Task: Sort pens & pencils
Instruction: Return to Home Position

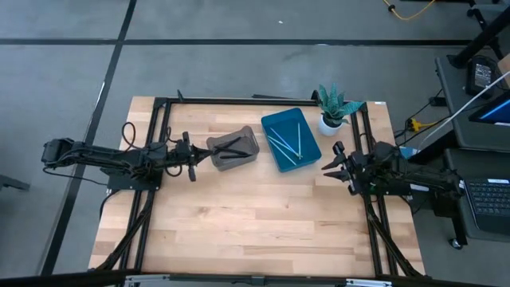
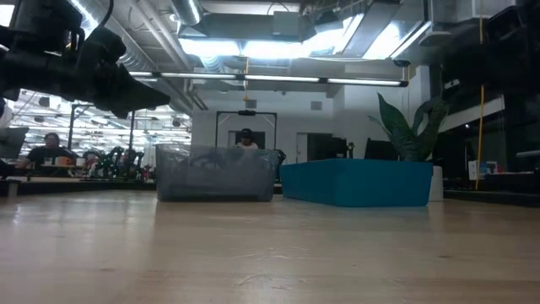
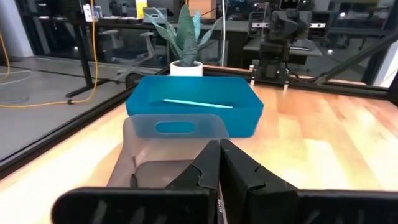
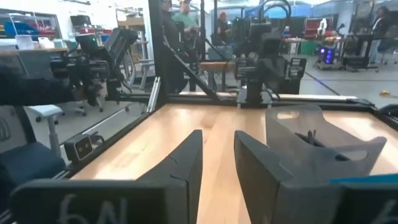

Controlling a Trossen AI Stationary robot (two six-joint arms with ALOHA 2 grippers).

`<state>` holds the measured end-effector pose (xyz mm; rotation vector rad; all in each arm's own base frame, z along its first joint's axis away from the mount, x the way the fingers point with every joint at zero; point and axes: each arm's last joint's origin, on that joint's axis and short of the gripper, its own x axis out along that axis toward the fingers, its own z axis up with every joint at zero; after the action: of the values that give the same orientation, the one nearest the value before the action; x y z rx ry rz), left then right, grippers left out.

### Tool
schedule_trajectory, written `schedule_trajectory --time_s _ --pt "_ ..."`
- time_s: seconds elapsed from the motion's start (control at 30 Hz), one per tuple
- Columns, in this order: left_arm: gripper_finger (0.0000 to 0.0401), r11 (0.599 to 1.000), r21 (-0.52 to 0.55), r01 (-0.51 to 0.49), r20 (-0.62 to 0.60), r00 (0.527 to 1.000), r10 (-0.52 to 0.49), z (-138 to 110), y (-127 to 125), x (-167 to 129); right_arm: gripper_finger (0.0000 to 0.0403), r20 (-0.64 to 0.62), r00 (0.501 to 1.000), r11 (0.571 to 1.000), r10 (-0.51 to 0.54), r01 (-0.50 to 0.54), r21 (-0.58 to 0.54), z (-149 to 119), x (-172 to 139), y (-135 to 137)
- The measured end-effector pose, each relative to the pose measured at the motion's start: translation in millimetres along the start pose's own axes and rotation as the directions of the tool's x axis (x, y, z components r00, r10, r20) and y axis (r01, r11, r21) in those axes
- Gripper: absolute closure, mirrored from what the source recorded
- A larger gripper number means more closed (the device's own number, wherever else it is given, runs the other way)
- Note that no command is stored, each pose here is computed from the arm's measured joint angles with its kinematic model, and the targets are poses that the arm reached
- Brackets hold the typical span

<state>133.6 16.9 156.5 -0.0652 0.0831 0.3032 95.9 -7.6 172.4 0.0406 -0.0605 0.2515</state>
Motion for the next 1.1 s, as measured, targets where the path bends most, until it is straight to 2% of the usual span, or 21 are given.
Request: schedule_trajectory --time_s 1.1 --pt "0.0398 1.0 0.003 -0.001 0.001 1.0 0.001 0.1 0.0 0.0 0.0308 -0.008 1.0 1.0 -0.008 0.008 0.01 -0.9 0.2 -0.3"
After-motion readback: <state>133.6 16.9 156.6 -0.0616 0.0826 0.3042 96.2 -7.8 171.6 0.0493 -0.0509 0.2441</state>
